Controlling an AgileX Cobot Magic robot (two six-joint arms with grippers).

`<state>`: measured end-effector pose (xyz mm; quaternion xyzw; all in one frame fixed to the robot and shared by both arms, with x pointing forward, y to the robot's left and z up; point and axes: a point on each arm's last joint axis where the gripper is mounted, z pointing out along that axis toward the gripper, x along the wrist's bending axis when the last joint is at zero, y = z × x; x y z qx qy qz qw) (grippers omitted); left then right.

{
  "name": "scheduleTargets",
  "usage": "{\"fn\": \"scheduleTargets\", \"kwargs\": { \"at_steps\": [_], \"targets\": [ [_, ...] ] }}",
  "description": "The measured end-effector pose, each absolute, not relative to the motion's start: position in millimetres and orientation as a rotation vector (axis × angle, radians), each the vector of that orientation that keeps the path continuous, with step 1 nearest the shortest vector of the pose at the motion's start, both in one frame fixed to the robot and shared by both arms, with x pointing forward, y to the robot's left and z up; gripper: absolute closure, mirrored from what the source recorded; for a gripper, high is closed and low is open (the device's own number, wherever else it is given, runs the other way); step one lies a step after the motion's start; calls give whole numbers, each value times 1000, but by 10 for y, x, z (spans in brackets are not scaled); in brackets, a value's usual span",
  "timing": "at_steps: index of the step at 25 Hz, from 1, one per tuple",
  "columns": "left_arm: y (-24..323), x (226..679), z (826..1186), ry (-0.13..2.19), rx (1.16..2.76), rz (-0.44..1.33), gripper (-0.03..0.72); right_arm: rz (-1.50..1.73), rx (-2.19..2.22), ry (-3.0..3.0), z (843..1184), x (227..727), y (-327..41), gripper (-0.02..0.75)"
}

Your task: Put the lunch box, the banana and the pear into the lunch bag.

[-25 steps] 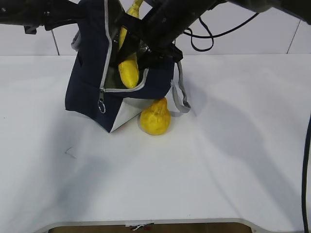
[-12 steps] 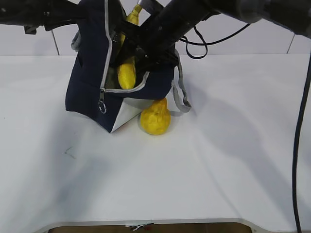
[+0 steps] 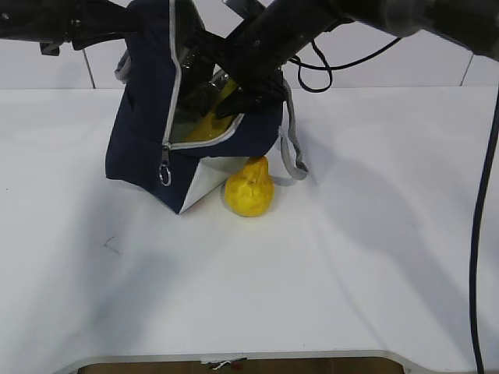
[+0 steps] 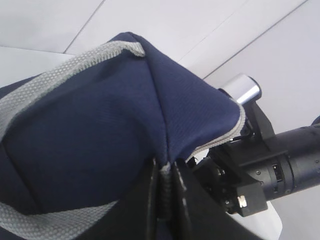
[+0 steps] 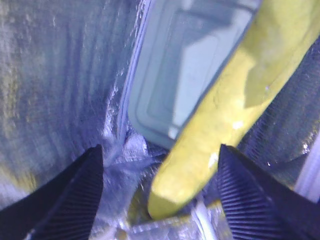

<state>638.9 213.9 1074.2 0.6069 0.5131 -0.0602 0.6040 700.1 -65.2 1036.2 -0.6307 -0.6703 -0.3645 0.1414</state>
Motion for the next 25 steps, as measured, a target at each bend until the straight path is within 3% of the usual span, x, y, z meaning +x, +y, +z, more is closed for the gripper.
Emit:
{"fn": "scheduleTargets", "kwargs": {
  "at_steps": [12, 19, 25],
  "targets": [
    [2136, 6381, 10737, 1182, 1416, -143, 670, -955, -1723, -2026, 10434, 6950, -765, 176],
    [2137, 6375, 10723, 1180, 1439, -138, 670, -1026, -1723, -2035, 10660, 7039, -998, 221],
    [2138, 6371, 10714, 1178, 1454, -134, 670, -1080, -1663, -1935, 10752, 7011, -956, 265]
  ]
}}
